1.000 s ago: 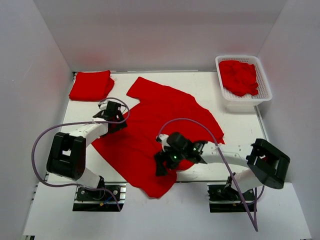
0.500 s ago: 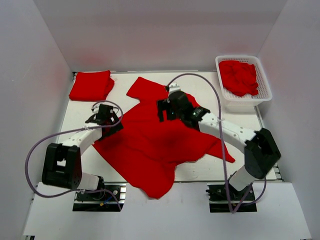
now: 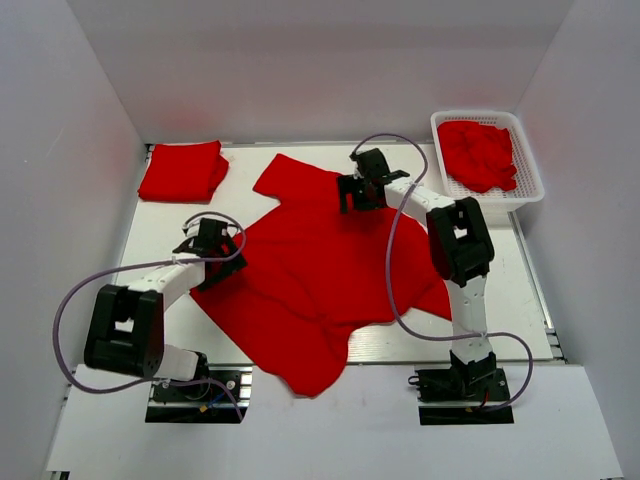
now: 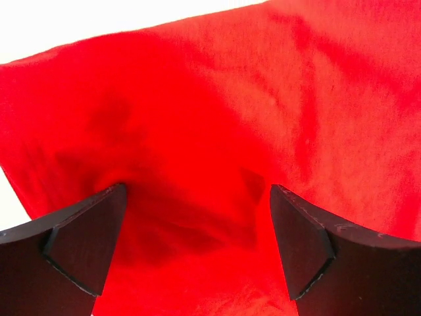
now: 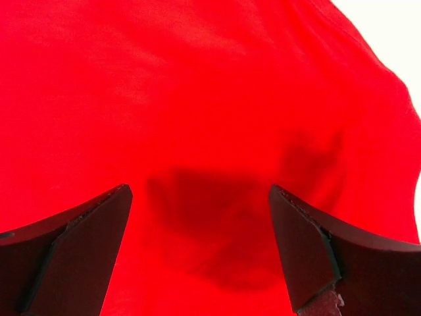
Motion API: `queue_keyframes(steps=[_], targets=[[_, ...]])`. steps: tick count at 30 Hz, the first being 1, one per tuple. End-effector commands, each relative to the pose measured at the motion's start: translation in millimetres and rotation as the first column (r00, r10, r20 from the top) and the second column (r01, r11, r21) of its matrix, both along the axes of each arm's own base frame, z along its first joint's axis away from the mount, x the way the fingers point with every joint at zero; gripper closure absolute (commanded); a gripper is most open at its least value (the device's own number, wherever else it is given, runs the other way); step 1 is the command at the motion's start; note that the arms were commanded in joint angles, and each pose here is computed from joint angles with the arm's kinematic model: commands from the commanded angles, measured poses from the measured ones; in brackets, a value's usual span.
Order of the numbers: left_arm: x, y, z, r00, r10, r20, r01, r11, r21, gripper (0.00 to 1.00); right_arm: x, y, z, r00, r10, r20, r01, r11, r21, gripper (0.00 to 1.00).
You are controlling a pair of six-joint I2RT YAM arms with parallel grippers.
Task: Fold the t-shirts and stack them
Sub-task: Flatten out the tshirt
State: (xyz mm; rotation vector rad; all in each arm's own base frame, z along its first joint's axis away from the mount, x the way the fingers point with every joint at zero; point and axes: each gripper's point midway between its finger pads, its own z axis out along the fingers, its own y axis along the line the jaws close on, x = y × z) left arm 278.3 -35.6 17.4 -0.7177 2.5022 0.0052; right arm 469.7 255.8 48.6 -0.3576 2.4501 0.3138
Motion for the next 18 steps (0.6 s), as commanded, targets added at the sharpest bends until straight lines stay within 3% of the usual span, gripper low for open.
queue_keyframes(steps=[1, 6, 8, 11, 12, 14, 15, 18], targets=[[6, -2, -21, 0.998, 0.023, -0.053, -0.024, 1.000, -0.016, 0.00, 11, -3, 1, 0.999, 0.024, -0.041, -0.022, 0.999, 0.049, 0.10], [46, 6, -46, 0.988, 0.014, -0.151, -0.006, 0.999, 0.054, 0.00, 25, -45, -27, 0.990, -0.083, -0.117, 0.087, 0.996, 0.032, 0.10], [103, -3, -25, 0.995, -0.046, -0.084, 0.050, 0.997, 0.054, 0.00, 26, -64, -36, 0.979, -0.139, -0.147, 0.142, 0.990, 0.009, 0.10], [134, -8, -51, 0.986, -0.107, -0.131, 0.118, 0.990, 0.073, 0.00, 37, -103, -42, 0.962, -0.220, -0.159, 0.222, 0.975, -0.008, 0.10], [168, -14, -39, 0.989, -0.131, -0.066, 0.136, 0.988, 0.072, 0.00, 38, -109, -44, 0.960, -0.229, -0.163, 0.231, 0.973, -0.009, 0.10], [192, -18, -59, 0.980, -0.180, -0.082, 0.187, 0.979, 0.083, 0.00, 47, -128, -44, 0.949, -0.272, -0.159, 0.275, 0.962, -0.005, 0.10], [229, -24, -41, 0.980, -0.200, 0.001, 0.199, 0.976, 0.087, 0.00, 50, -132, -42, 0.947, -0.280, -0.156, 0.283, 0.959, -0.005, 0.10], [283, -43, -41, 0.953, -0.292, 0.081, 0.287, 0.955, 0.070, 0.00, 61, -148, -41, 0.937, -0.318, -0.144, 0.322, 0.947, 0.005, 0.10]])
